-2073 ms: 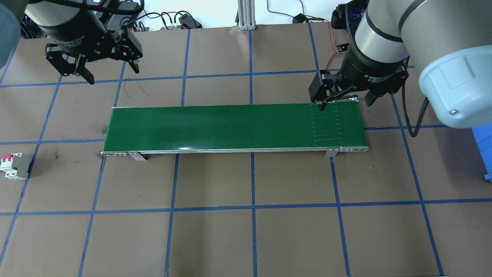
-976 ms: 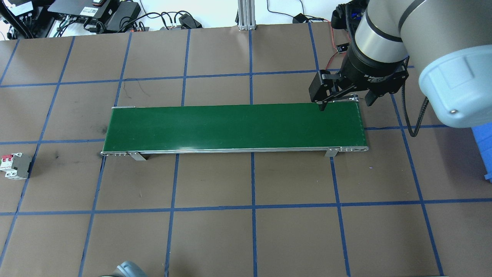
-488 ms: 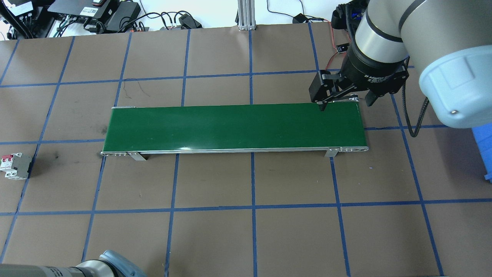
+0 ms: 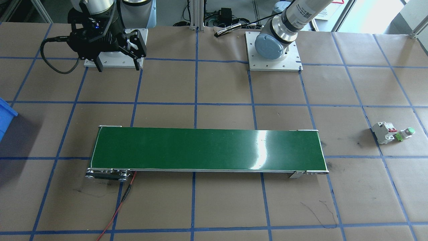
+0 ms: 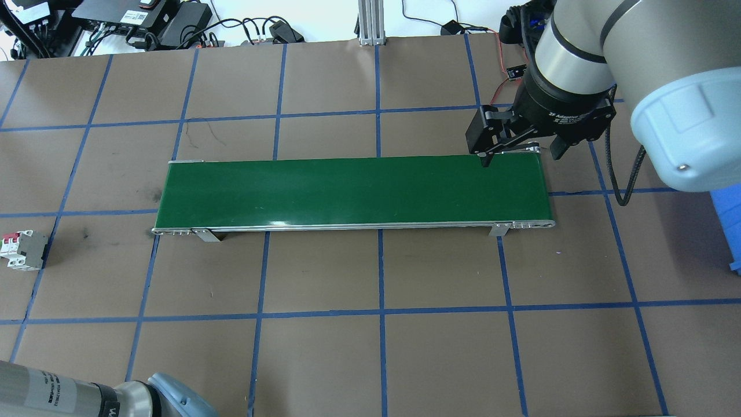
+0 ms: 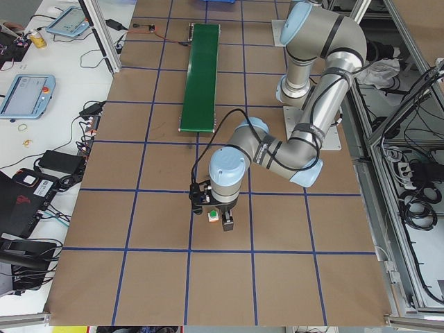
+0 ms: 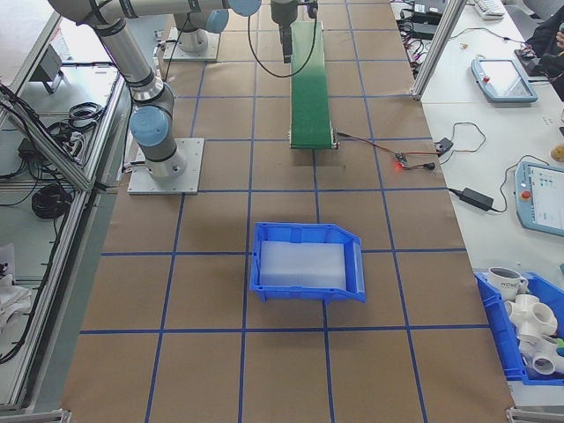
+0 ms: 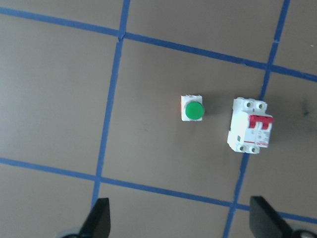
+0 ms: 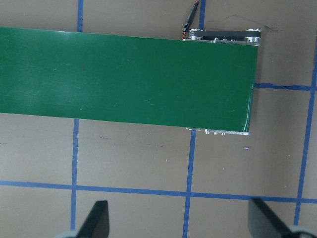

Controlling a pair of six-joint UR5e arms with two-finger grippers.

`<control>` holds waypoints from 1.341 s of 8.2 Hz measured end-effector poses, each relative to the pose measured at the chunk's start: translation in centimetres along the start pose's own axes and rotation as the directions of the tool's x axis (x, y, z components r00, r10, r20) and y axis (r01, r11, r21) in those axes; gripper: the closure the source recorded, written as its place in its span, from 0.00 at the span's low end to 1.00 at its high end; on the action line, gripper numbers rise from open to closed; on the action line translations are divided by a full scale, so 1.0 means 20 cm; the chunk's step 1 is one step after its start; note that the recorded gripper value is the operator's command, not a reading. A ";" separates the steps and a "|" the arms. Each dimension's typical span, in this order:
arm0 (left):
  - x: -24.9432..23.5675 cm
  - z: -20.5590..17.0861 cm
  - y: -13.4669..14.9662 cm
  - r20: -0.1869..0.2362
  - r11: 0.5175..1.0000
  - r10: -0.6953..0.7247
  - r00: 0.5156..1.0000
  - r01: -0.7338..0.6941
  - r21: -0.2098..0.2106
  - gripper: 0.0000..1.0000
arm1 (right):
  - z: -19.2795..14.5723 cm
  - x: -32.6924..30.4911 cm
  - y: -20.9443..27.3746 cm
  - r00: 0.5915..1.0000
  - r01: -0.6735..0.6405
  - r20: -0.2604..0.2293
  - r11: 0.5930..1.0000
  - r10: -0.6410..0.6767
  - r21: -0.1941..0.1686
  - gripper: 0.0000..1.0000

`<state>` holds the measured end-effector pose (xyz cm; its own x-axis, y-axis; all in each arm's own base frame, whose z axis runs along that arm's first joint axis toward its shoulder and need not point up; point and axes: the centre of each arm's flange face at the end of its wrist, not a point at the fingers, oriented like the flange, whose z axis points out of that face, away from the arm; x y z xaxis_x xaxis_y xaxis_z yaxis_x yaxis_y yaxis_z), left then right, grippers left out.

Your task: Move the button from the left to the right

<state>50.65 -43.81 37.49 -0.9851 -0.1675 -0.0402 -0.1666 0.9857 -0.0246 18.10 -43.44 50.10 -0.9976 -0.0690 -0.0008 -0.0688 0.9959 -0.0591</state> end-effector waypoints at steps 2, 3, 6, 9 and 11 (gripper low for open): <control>0.06 0.13 -0.15 -0.001 0.997 0.063 0.998 -0.063 0.044 0.00 | 0.00 0.00 0.00 1.000 0.000 0.000 1.000 0.000 0.000 0.00; 0.12 0.13 -0.21 -0.009 0.994 0.085 0.996 -0.084 0.065 0.00 | 0.00 0.00 0.00 1.000 0.000 0.000 1.000 0.000 0.000 0.00; 0.20 0.21 -0.31 -0.093 0.989 0.085 0.992 -0.072 0.129 0.00 | 0.00 0.00 0.00 1.000 0.001 0.000 1.000 -0.001 0.000 0.00; 0.18 0.38 -0.30 -0.096 0.995 0.092 0.991 -0.087 0.055 0.00 | 0.00 0.00 0.00 1.000 0.000 0.000 1.000 0.000 0.000 0.00; 0.16 0.48 -0.27 -0.069 0.994 0.103 0.992 -0.105 -0.020 0.00 | 0.00 0.00 0.00 1.000 0.000 0.000 1.000 0.000 0.000 0.00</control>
<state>48.73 -49.76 27.88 -0.9976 -0.0634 0.0265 -0.0634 0.9980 -0.0005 18.09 -43.44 50.10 -0.9976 -0.0687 -0.0007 -0.0686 0.9959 -0.0587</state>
